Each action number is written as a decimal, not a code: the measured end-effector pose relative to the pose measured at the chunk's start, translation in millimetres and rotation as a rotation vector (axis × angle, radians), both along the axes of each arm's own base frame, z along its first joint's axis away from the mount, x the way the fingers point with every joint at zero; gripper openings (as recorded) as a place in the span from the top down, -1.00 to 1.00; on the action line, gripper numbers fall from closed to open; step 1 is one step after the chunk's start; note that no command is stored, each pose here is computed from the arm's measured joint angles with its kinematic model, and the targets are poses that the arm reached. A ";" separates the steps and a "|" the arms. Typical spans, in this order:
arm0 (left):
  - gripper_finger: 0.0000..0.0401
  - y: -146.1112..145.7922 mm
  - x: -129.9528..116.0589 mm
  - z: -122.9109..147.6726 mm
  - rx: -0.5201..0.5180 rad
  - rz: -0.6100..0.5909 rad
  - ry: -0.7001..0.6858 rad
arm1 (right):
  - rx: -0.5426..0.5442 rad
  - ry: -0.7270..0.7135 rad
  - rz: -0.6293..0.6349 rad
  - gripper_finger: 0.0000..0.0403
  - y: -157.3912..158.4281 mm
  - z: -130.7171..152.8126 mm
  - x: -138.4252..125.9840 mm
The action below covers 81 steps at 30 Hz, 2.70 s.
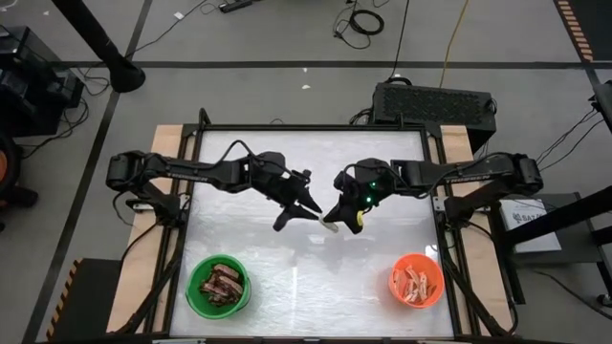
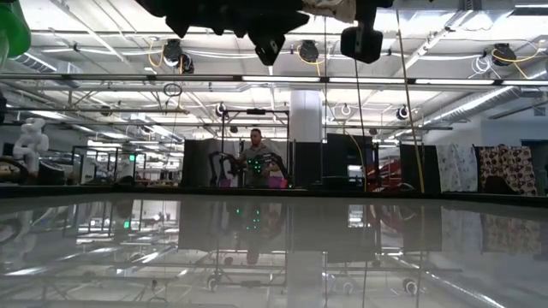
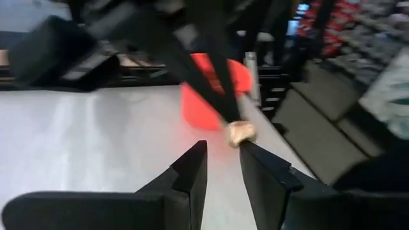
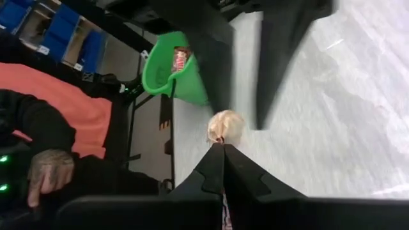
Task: Sort candy by brand, put in halloween buckets
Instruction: Put the white candy into the orange bucket
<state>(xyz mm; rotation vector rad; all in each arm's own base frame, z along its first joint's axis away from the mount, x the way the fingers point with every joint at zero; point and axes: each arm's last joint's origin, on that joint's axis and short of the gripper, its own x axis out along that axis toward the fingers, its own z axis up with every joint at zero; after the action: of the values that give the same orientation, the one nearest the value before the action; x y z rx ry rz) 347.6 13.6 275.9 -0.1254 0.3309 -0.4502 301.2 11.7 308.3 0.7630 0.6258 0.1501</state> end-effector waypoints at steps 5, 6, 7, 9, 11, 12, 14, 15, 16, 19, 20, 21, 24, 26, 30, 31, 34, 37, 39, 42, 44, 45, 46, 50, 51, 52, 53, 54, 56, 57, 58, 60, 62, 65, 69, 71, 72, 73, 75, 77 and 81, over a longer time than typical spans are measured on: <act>0.49 6.7 -3.4 -0.5 -0.089 -0.109 0.033 | -0.020 0.001 -0.011 1.00 -0.8 -0.6 0.0; 0.49 7.6 -3.7 -0.3 -0.103 -0.119 0.037 | -0.028 -0.004 -0.009 1.00 -0.9 -0.4 0.1; 0.49 8.3 -3.8 -0.2 -0.107 -0.123 0.038 | -0.037 -0.007 -0.009 1.00 -1.0 -0.4 0.2; 0.49 8.0 -3.8 -0.3 -0.106 -0.118 0.040 | -0.055 -0.013 -0.009 1.00 -1.9 -0.5 0.3; 0.49 8.5 -3.4 -0.4 -0.113 -0.092 0.048 | -0.062 -0.018 -0.010 1.00 -2.9 -0.2 0.5; 0.49 8.9 -3.2 -0.5 -0.112 -0.077 0.050 | -0.066 -0.020 -0.012 1.00 -3.7 -0.2 0.5; 0.49 9.5 -2.9 -0.8 -0.106 -0.054 0.053 | -0.068 -0.020 -0.016 1.00 -4.7 -0.2 0.5; 0.49 9.5 -2.8 -0.9 -0.105 -0.049 0.053 | -0.069 -0.020 -0.018 1.00 -5.2 -0.2 0.6; 0.49 9.5 -2.8 -0.7 -0.104 -0.048 0.051 | -0.070 -0.020 -0.019 1.00 -5.7 -0.2 0.6; 0.49 9.4 -2.7 -0.7 -0.103 -0.048 0.051 | -0.074 -0.022 -0.018 1.00 -6.3 -0.2 0.6; 0.49 9.5 -2.7 -0.7 -0.103 -0.046 0.051 | -0.076 -0.023 -0.017 1.00 -6.4 -0.2 0.6; 0.50 9.6 -2.7 -0.7 -0.103 -0.043 0.051 | -0.080 -0.025 -0.016 1.00 -6.5 -0.2 0.6; 0.57 9.9 -2.6 -0.8 -0.101 -0.035 0.052 | -0.089 -0.028 -0.011 1.00 -6.5 -0.2 0.6; 0.67 10.4 -2.5 -1.0 -0.110 -0.015 0.061 | -0.094 -0.030 -0.008 1.00 -6.5 -0.2 0.6; 0.94 10.5 -2.5 -1.2 -0.104 -0.015 0.060 | -0.093 -0.030 -0.006 1.00 -6.3 -0.2 0.6; 0.96 10.5 -2.4 -1.2 -0.101 -0.014 0.058 | -0.092 -0.030 -0.005 1.00 -6.3 -0.2 0.6; 0.97 11.5 -2.3 -1.3 -0.097 0.000 0.058 | -0.095 -0.030 -0.004 1.00 -6.3 -0.2 0.6; 0.98 13.2 -2.4 -1.2 -0.094 0.015 0.058 | -0.105 -0.034 0.000 1.00 -6.4 -0.2 0.6; 0.98 13.6 -2.3 -1.3 -0.088 0.022 0.056 | -0.101 -0.032 -0.004 1.00 -6.5 -0.2 0.6; 0.98 13.7 -2.1 -1.3 -0.081 0.032 0.055 | -0.094 -0.022 -0.009 0.97 -6.5 -0.8 0.2; 0.99 13.9 -2.0 -1.4 -0.089 0.044 0.060 | -0.103 -0.002 -0.004 0.94 -6.5 -2.7 -0.9; 0.99 14.1 -2.0 -1.3 -0.093 0.049 0.063 | -0.108 0.011 -0.002 0.91 -6.7 -3.9 -1.6; 0.99 14.2 -1.9 -1.4 -0.095 0.055 0.065 | -0.109 0.023 -0.002 0.89 -6.8 -4.9 -2.3; 0.99 15.1 -1.5 -1.5 -0.084 0.089 0.064 | -0.108 0.087 0.003 0.74 -6.7 -9.4 -6.3; 0.99 15.4 -1.3 -1.3 -0.080 0.101 0.061 | -0.109 0.109 0.006 0.70 -6.7 -10.4 -8.6; 0.99 15.7 -1.0 -0.9 -0.076 0.113 0.056 | -0.111 0.132 0.009 0.65 -6.6 -11.0 -11.5; 0.99 16.0 -0.8 -0.7 -0.074 0.123 0.055 | -0.114 0.150 0.015 0.60 -6.5 -10.9 -14.8; 0.99 16.2 -0.6 -0.5 -0.070 0.135 0.052 | -0.120 0.171 0.028 0.55 -6.3 -11.1 -18.5; 0.99 14.6 2.9 -2.1 -0.085 0.149 0.047 | -0.126 0.217 0.049 0.45 -5.3 -10.3 -28.2; 0.99 13.8 4.4 -3.0 -0.107 0.158 0.051 | -0.127 0.247 0.055 0.41 -4.2 -9.6 -34.2; 0.99 11.9 6.9 -5.7 -0.137 0.161 0.064 | -0.127 0.266 0.059 0.38 -2.8 -7.8 -40.1; 0.99 6.6 14.9 -10.1 -0.200 0.162 0.052 | -0.141 0.279 0.057 0.33 0.9 -1.3 -52.4; 0.99 -1.8 24.2 -18.6 -0.280 0.157 0.060 | -0.166 0.282 0.059 0.30 7.4 5.5 -65.3; 0.99 -20.6 41.1 -32.2 -0.380 0.181 0.060 | -0.214 0.249 0.068 0.30 17.6 18.2 -86.7; 0.99 -55.1 69.9 -40.8 -0.438 0.221 0.010 | -0.244 0.209 0.072 0.32 30.1 32.6 -117.5; 0.99 -72.2 87.5 -44.3 -0.450 0.232 -0.005 | -0.244 0.193 0.067 0.33 35.6 38.4 -132.6; 0.99 -80.4 97.8 -42.9 -0.453 0.235 -0.022 | -0.244 0.185 0.063 0.33 37.9 40.9 -140.1; 0.99 -87.7 107.9 -41.4 -0.455 0.238 -0.040 | -0.243 0.183 0.058 0.33 40.5 42.6 -147.1; 0.99 -100.9 129.9 -33.9 -0.468 0.232 -0.092 | -0.245 0.164 0.050 0.33 45.3 46.1 -159.1; 0.99 -110.2 151.3 -26.6 -0.481 0.215 -0.133 | -0.249 0.148 0.044 0.33 49.8 48.3 -168.2; 0.99 -122.8 189.6 -29.7 -0.469 0.191 -0.082 | -0.253 0.118 0.048 0.33 59.3 50.7 -179.4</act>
<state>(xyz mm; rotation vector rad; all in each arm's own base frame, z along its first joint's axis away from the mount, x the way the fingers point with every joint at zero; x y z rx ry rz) 537.1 -109.2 246.2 -0.5895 0.1260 -0.3362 121.8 71.0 359.0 0.5149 0.7599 0.0676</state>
